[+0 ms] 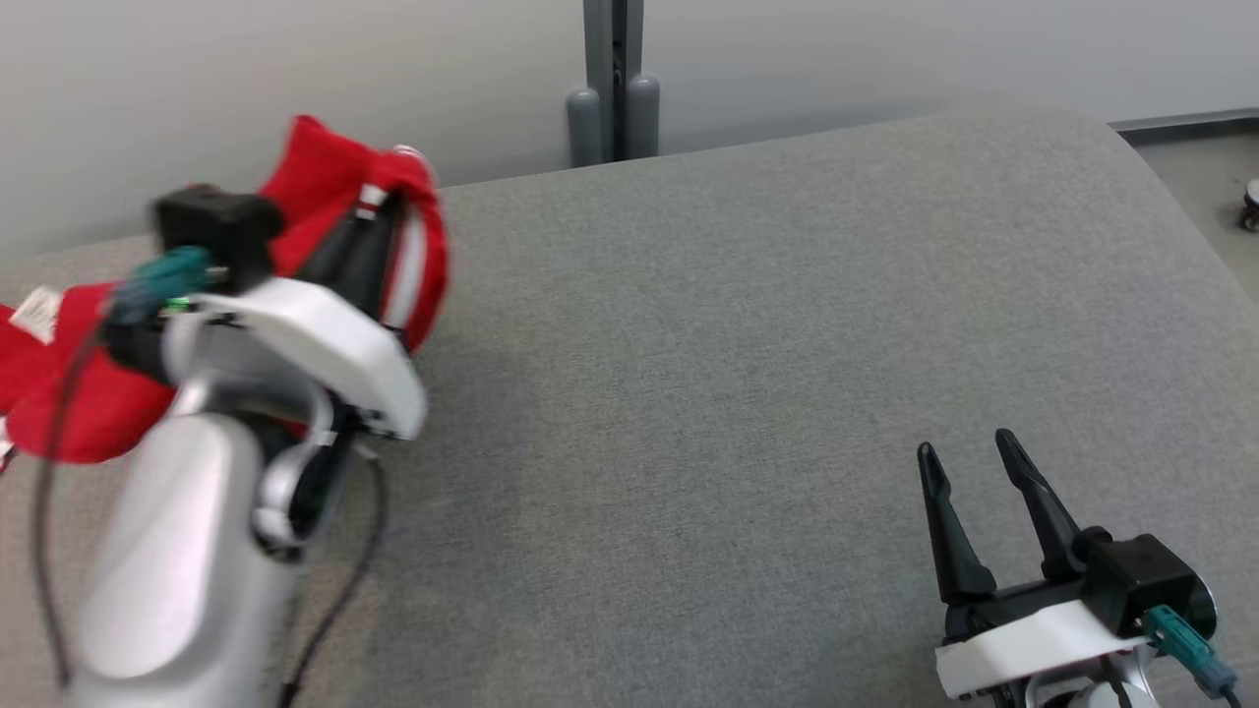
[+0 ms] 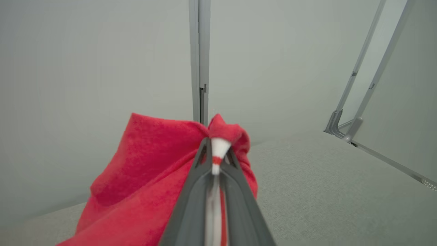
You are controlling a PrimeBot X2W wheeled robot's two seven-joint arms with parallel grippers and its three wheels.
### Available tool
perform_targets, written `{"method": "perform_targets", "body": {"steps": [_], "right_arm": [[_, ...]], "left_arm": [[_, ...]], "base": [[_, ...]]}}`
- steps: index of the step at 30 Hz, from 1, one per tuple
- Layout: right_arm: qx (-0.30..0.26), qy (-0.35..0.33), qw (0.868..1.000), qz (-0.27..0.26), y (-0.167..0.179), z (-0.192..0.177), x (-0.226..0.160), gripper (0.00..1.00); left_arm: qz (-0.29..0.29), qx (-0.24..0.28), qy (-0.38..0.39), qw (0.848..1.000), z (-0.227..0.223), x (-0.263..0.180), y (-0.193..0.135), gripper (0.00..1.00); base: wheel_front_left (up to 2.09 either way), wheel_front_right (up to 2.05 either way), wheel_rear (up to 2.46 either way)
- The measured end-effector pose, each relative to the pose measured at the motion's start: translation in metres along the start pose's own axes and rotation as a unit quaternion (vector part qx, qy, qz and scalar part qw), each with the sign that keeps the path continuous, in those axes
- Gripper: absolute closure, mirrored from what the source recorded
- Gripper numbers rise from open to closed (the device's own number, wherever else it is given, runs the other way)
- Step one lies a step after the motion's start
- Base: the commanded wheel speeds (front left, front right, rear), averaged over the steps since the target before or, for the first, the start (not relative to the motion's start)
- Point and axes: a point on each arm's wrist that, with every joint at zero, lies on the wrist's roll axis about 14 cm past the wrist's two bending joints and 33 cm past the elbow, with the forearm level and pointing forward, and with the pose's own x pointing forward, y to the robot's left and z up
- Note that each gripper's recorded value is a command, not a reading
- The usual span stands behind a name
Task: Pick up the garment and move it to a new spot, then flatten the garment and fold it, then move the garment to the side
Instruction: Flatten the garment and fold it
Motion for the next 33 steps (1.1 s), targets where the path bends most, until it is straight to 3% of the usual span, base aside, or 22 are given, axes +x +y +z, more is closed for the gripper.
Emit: {"method": "perform_targets", "body": {"steps": [5, 10, 16, 17, 18, 24, 28, 33], "right_arm": [[-0.001, 0.007, 1.0, -0.005, -0.004, -0.004, 0.002, 0.0], [0.001, 0.014, 1.0, -0.01, -0.008, -0.007, 0.009, 0.0], [-0.001, 0.029, 0.998, -0.058, -0.039, -0.015, 0.007, 0.0], [-0.002, 0.033, 0.997, -0.067, -0.045, -0.017, 0.004, 0.0], [-0.004, 0.038, 0.996, -0.076, -0.05, -0.019, 0.001, 0.0], [-0.007, 0.049, 0.992, -0.112, -0.068, -0.024, -0.021, 0.0], [-0.004, 0.041, 0.993, -0.113, -0.067, -0.02, -0.03, 0.0], [0.004, 0.022, 0.997, -0.074, -0.043, -0.011, -0.02, 0.0]], "left_arm": [[-0.073, 0.0, 0.085, 0.994, -0.063, 0.022, -0.071, 1.0], [-0.119, 0.001, 0.209, 0.971, -0.169, 0.023, -0.118, 1.0], [-0.238, 0.003, 0.212, 0.948, -0.199, 0.027, -0.193, 1.0], [-0.251, -0.006, 0.212, 0.944, -0.202, 0.026, -0.203, 0.59], [-0.258, -0.014, 0.214, 0.942, -0.206, 0.023, -0.211, 0.0], [-0.289, -0.024, 0.175, 0.941, -0.197, 0.003, -0.237, 0.0], [-0.249, -0.07, 0.15, 0.954, -0.173, -0.013, -0.227, 0.0], [-0.088, -0.031, 0.161, 0.983, -0.168, -0.013, -0.106, 0.0]], "base": [[0.0, 0.0, 0.0], [0.0, 0.0, 0.0], [0.0, 0.0, 0.0], [0.0, 0.0, 0.0], [0.0, 0.0, 0.0], [0.0, 0.0, 0.0], [0.0, 0.0, 0.0], [0.0, 0.0, 0.0]]}}
